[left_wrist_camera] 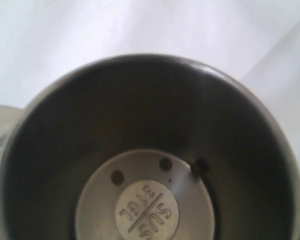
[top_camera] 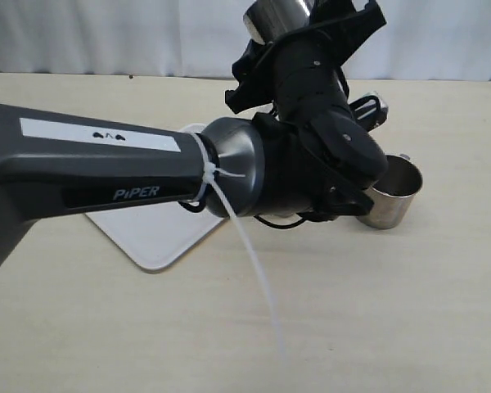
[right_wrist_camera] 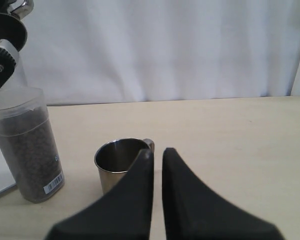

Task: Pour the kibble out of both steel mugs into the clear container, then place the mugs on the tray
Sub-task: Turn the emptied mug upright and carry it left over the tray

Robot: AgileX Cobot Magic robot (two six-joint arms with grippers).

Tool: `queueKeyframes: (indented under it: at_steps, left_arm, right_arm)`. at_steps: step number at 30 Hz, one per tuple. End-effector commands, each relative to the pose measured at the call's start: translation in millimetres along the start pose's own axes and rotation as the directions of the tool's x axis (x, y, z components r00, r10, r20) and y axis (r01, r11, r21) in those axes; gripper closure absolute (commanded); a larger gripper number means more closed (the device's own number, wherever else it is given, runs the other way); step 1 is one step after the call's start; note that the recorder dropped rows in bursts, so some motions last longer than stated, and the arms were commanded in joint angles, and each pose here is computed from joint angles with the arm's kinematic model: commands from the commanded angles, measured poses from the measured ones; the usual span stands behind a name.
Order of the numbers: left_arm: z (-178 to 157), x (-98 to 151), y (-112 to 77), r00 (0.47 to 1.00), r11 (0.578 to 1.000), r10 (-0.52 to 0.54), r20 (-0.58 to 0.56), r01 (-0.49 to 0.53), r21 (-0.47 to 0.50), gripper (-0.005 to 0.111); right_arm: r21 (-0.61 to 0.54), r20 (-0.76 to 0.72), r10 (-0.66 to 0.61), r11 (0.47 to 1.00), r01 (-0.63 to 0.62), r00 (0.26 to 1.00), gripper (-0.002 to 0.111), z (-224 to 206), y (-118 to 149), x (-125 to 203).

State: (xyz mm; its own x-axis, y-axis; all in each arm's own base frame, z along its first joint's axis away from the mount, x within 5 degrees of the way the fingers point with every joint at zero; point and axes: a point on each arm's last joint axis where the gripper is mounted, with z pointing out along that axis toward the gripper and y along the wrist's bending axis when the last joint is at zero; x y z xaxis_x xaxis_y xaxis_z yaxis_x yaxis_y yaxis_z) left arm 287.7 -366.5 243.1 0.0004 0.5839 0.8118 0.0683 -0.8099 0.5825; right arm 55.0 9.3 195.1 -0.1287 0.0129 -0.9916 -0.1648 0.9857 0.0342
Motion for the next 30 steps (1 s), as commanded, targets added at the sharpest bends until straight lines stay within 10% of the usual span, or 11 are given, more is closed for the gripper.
queueKeyframes:
  at_steps: [1, 11, 18, 23, 30]
  left_arm:
    - [-1.8, -10.7, -2.8, 0.997, 0.998, 0.065, -0.028, -0.065, 0.011, 0.107]
    - [-0.8, -16.6, -6.0, 0.998, 0.998, 0.058, -0.033, -0.057, 0.018, 0.107]
    - [-7.5, 15.9, -0.7, 0.970, 0.964, -0.241, -0.013, 0.241, 0.109, 0.107]
    - [-21.4, 49.2, 9.6, 0.834, 0.838, -0.525, 0.169, 0.472, 0.275, 0.107]
    - [-21.9, 101.4, 12.7, 0.455, 0.521, -0.851, 0.262, 0.670, 0.529, 0.107]
  right_arm:
    - [-0.004, 0.001, -0.005, 1.000, 0.005, 1.000, 0.103, 0.1, 0.2, 1.0]
    - [-0.004, 0.001, -0.005, 1.000, 0.005, 1.000, 0.103, 0.1, 0.2, 1.0]
    - [-0.004, 0.001, -0.005, 1.000, 0.005, 1.000, 0.103, 0.1, 0.2, 1.0]
    - [-0.004, 0.001, -0.005, 1.000, 0.005, 1.000, 0.103, 0.1, 0.2, 1.0]
    - [-0.004, 0.001, -0.005, 1.000, 0.005, 1.000, 0.103, 0.1, 0.2, 1.0]
